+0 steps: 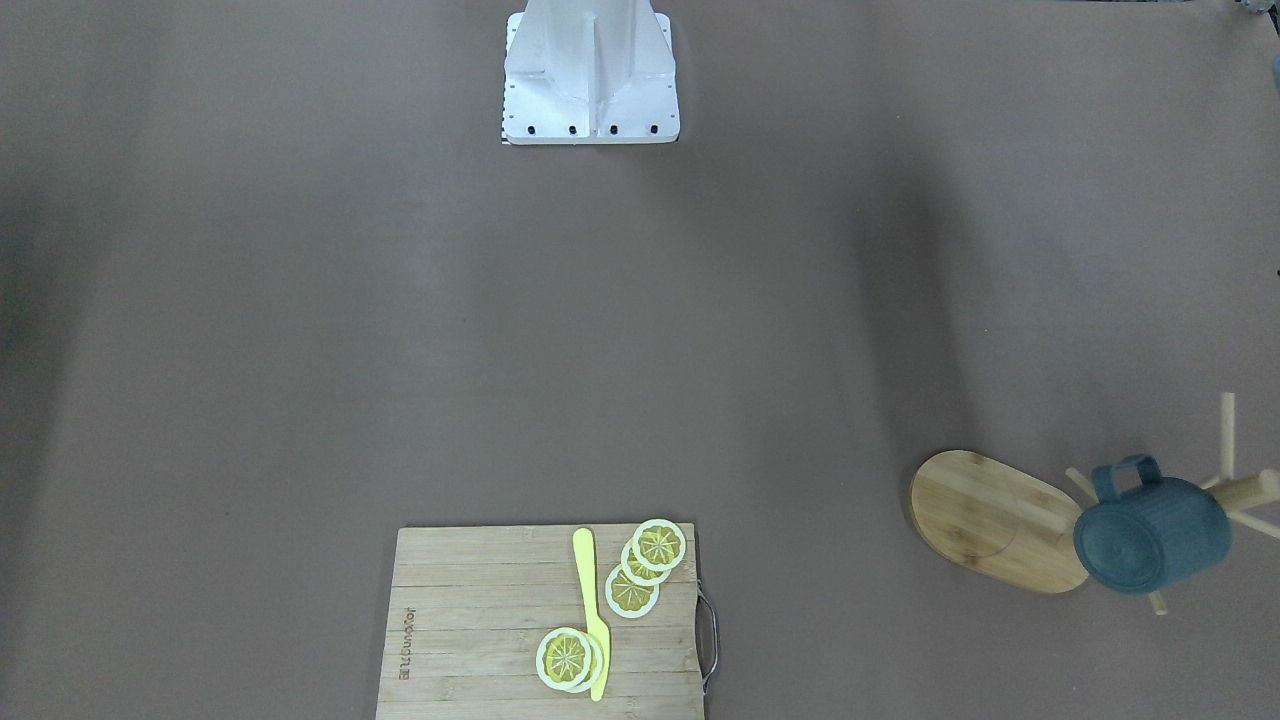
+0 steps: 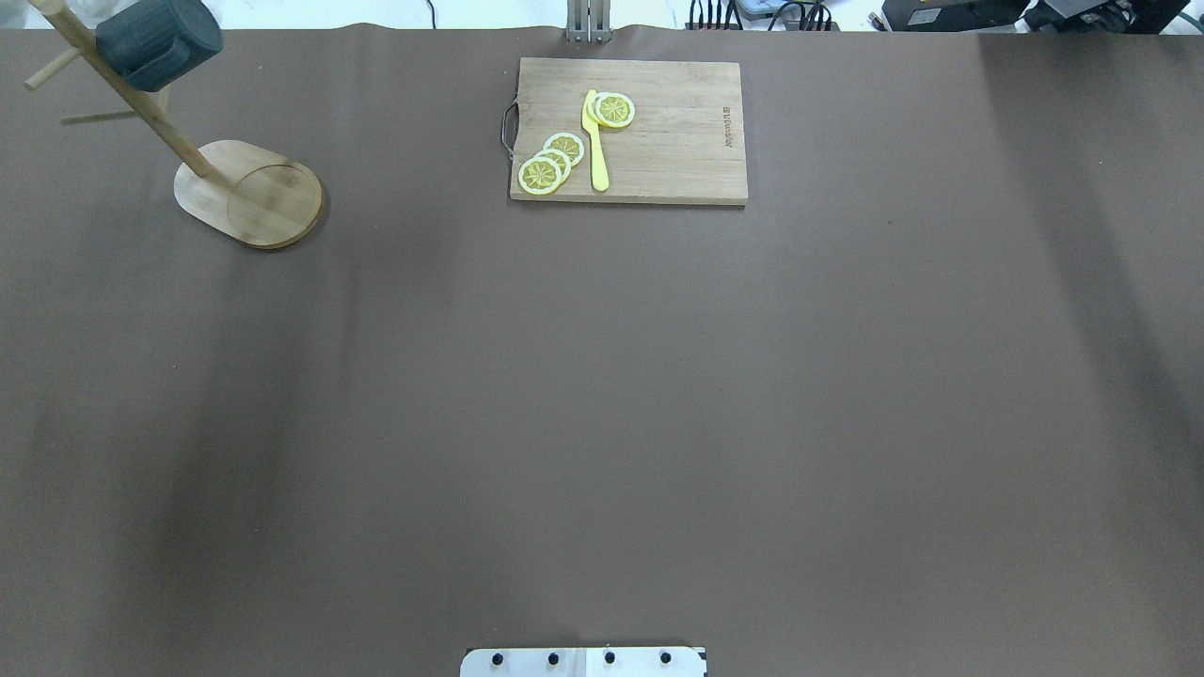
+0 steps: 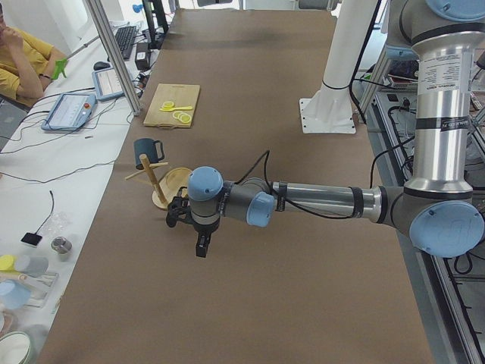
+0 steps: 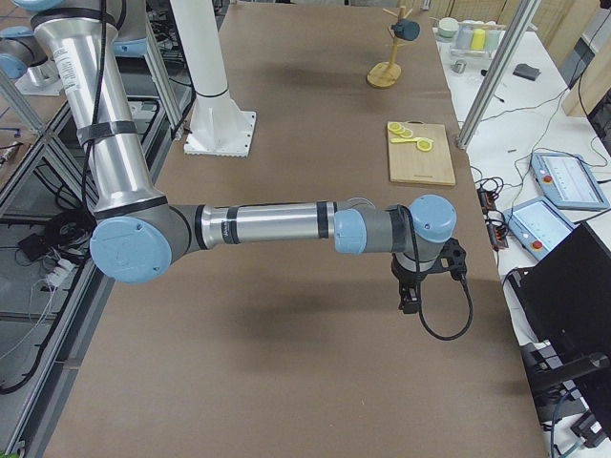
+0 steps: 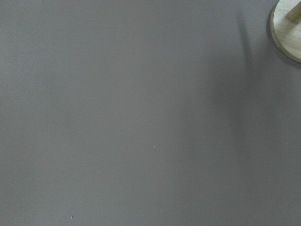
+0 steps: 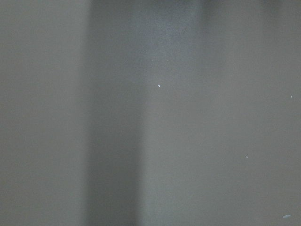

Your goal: Hang cup on storage rack

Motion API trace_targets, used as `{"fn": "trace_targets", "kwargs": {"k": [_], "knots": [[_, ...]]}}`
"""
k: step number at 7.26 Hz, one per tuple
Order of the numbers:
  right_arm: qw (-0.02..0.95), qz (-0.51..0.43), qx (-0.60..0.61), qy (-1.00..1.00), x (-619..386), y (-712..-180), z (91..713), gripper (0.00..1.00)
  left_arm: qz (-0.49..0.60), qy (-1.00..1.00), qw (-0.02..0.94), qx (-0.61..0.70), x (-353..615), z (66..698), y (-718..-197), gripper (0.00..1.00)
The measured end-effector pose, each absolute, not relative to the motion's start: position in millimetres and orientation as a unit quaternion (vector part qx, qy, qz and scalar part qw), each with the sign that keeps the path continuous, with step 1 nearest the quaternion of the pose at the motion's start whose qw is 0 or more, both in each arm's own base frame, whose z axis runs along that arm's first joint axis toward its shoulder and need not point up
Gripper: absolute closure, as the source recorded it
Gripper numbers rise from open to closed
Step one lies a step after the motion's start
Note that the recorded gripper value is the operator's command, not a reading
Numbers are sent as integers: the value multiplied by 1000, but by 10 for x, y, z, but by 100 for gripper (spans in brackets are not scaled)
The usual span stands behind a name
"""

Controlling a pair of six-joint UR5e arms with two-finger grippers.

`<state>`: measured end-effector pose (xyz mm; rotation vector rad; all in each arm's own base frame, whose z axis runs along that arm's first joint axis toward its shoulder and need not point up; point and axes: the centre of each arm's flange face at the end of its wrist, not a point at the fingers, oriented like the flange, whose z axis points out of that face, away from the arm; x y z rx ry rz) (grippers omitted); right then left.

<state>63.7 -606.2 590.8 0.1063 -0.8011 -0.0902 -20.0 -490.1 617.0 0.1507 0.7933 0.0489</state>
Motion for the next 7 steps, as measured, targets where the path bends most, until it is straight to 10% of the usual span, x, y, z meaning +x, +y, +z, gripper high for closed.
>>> {"fn": "trace_targets", "kwargs": {"k": [7], "knots": [[918,-86,42,-384,515,-6052,5897,0,25,387,918,78,-193,6118,-4941,2]]}}
